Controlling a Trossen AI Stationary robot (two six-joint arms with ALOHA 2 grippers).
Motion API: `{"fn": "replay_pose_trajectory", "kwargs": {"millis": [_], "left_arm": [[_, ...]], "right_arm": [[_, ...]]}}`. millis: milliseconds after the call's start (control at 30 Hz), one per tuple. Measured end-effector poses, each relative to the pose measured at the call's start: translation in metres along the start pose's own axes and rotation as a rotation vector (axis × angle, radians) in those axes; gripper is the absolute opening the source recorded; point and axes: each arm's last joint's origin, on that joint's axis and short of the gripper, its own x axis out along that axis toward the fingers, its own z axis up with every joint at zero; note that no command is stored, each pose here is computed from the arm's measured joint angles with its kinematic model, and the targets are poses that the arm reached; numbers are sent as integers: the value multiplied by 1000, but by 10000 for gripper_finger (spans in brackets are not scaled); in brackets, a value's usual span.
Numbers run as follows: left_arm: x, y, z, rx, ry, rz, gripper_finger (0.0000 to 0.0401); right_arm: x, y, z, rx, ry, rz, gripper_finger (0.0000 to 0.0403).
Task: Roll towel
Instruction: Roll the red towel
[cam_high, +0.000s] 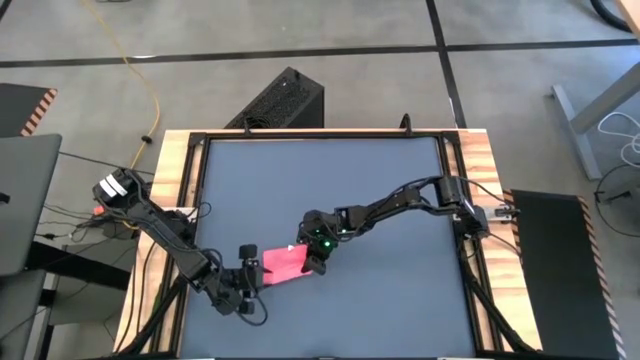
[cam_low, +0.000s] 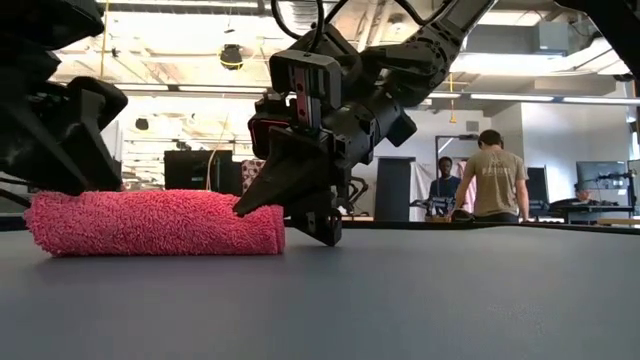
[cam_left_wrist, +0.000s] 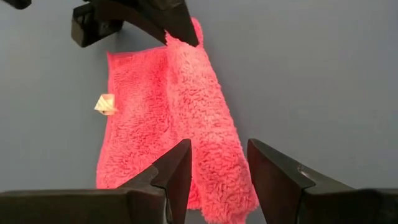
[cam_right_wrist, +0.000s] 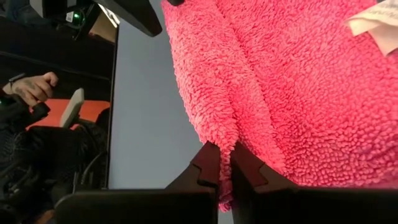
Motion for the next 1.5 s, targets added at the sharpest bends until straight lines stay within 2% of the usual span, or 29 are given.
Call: {"fn": "replay_pose_trajectory", "kwargs": {"millis": [267,533,667,900,1100,1300,1500], "left_arm": [[-2,-4,-2,-76,8,-19,146],[8,-9,-15,-74,38,33,140],[15,-6,-17,-76,43,74,110],[21,5,-13,-105,52,118,12],[31,18,-7,-137,188,-37,4],[25,33,10,-126,223,-228,2],[20,57,19,-169,230,-288,1]], "right_arm": [[-1,-2,1,3,-4,-3,32],[-1,-2,1,2,-9,-5,33],[-1,-1,1,4,-10,-6,33],[2,3,-2,12,-7,-11,33],[4,5,-3,9,-3,-10,44],[4,5,-4,12,0,-12,65],[-3,10,-4,24,7,-43,88]]}}
